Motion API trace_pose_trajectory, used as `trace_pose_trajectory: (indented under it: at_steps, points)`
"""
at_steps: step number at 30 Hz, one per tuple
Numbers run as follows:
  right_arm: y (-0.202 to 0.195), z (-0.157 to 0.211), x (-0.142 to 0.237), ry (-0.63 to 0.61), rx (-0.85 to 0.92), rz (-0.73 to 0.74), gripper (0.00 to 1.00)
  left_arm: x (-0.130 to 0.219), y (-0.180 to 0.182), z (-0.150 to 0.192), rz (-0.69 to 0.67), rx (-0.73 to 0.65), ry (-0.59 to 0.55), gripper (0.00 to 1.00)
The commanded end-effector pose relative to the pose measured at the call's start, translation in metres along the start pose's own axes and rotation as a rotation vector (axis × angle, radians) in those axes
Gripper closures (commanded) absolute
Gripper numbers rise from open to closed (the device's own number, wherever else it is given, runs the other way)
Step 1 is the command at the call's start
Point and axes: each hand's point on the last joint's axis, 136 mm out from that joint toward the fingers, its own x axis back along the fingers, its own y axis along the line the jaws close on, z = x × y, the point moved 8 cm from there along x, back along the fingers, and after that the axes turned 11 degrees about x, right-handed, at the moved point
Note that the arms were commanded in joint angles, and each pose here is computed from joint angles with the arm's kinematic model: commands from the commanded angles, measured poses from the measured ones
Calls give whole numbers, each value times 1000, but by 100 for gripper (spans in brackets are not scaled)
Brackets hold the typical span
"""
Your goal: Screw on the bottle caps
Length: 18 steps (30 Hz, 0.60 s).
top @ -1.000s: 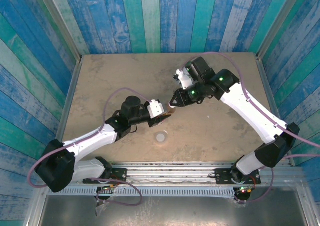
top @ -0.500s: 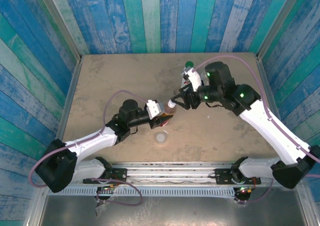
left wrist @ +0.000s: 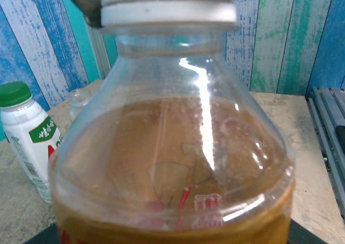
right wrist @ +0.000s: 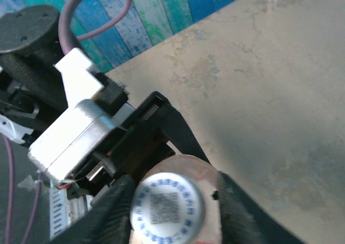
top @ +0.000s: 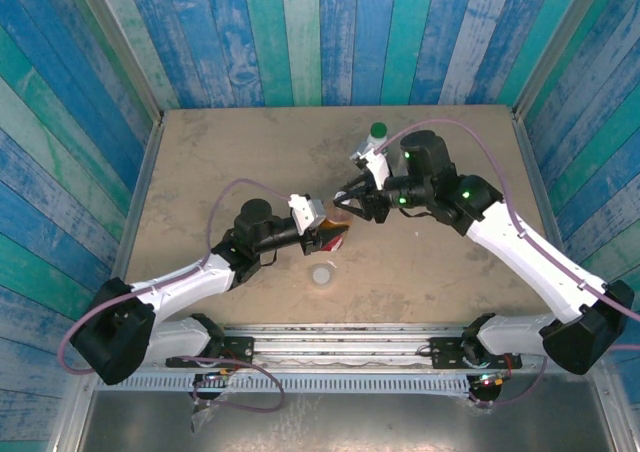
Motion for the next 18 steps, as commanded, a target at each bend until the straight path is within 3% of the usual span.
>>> trace_pose_trajectory:
  at_steps: [1,3,9,11,18]
  points:
    - [1,3,-3,4,4,-27,69,-5,0,-10,17,-13,-30,51]
    - [0,3,-4,5,6,-26,71,-5,1,-9,8,-12,-26,50]
    - [-8,0,-6,2,14,57,73,7,3,-5,-90,21,-20,2]
    - [-15,0,-8,14,18,111,73,15,4,0,-141,42,-15,6]
    - [-48,-5,-36,51,81,250,72,42,0,14,-253,118,-24,6]
